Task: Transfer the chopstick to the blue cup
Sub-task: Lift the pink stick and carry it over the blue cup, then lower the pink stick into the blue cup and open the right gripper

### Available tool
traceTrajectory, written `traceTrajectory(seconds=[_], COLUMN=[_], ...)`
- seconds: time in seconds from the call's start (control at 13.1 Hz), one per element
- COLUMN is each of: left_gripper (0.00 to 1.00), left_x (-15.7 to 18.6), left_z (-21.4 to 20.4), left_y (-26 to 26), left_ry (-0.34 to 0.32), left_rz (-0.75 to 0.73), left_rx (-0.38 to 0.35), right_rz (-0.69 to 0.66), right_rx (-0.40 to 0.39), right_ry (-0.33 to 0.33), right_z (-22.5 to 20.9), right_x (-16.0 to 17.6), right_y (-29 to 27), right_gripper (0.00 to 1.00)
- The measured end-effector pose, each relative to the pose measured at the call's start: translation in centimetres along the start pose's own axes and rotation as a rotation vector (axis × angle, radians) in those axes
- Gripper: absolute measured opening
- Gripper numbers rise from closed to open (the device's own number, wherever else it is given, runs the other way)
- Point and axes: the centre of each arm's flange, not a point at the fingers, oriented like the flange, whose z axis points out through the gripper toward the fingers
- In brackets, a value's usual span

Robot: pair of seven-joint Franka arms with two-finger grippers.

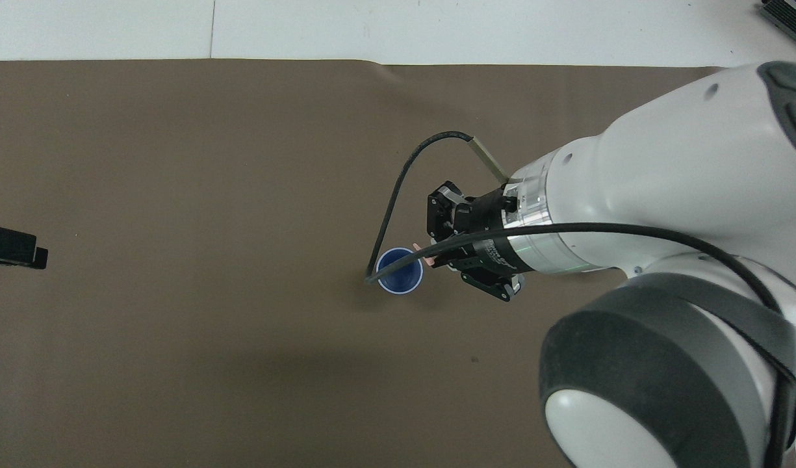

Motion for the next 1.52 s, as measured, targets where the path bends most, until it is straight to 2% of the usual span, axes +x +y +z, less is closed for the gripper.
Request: traceTrajectory(seconds=[0.15,0.61,0.99,1.52], left_gripper=[1.0,1.0,1.0,1.0], left_x=[0.0,0.0,0.0,0.0], left_z=[0.0,0.0,0.0,0.0], left_y=[-0.3,-0.4,-0.4,-0.4], left_ry=[0.0,0.0,0.0,0.0], left_rz=[-0.006,-0.007,-0.007,-0.007], left_rx=[-0.001,-0.001,-0.001,-0.001], right_rz=[0.015,0.028,0.032,0.033], right_rx=[-0.018,-0.106,-0.112,-0.11], right_ry=[-0.039,-0.061,-0.058,-0.056], right_z=[1.8,7.5,7.7,7.5], right_x=[-0.3,0.1,0.2,0.3], right_y=[-0.6,-0.2,0.1,0.1], right_gripper=[0.08,0.08,0.08,0.17])
